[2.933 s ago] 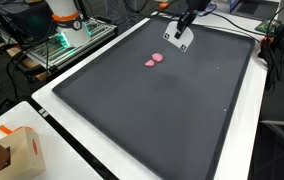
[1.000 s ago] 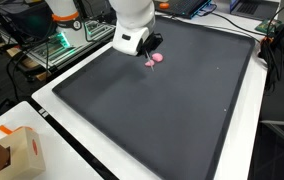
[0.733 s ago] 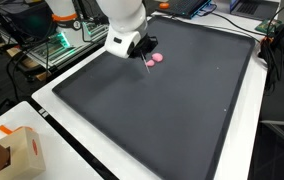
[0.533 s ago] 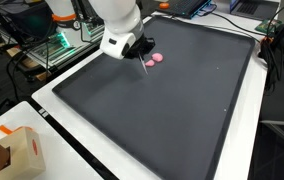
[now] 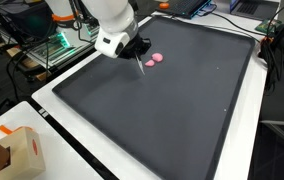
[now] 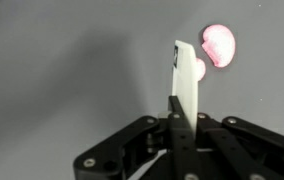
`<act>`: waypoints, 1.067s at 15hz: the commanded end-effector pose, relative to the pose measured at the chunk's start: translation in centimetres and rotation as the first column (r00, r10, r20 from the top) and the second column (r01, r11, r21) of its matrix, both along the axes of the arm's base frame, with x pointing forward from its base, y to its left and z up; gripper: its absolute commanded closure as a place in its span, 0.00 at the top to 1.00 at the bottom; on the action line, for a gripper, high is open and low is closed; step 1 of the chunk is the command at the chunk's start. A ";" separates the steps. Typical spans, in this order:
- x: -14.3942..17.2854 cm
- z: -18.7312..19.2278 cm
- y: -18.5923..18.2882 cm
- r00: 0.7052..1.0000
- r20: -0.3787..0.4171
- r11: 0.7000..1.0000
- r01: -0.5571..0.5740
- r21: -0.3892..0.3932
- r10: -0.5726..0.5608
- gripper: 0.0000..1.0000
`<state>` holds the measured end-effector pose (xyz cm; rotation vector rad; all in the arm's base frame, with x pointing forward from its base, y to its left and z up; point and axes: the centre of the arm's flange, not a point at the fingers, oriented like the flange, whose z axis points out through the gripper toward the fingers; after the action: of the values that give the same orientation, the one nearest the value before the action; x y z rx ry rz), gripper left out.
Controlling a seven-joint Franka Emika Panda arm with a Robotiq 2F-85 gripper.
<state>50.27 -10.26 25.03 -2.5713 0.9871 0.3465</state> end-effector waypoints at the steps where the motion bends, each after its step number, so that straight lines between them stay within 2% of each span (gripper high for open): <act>1: -1.6 0.1 0.5 0.999 0.033 1.000 -0.018 -0.022 0.018 0.01; 9: -1.5 0.4 2.3 0.986 0.060 0.984 -0.147 -0.096 0.153 0.01; 16: -1.2 0.9 4.1 0.957 0.058 0.950 -0.273 -0.152 0.285 0.01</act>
<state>50.21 -6.75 25.63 -2.7935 0.7077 0.2829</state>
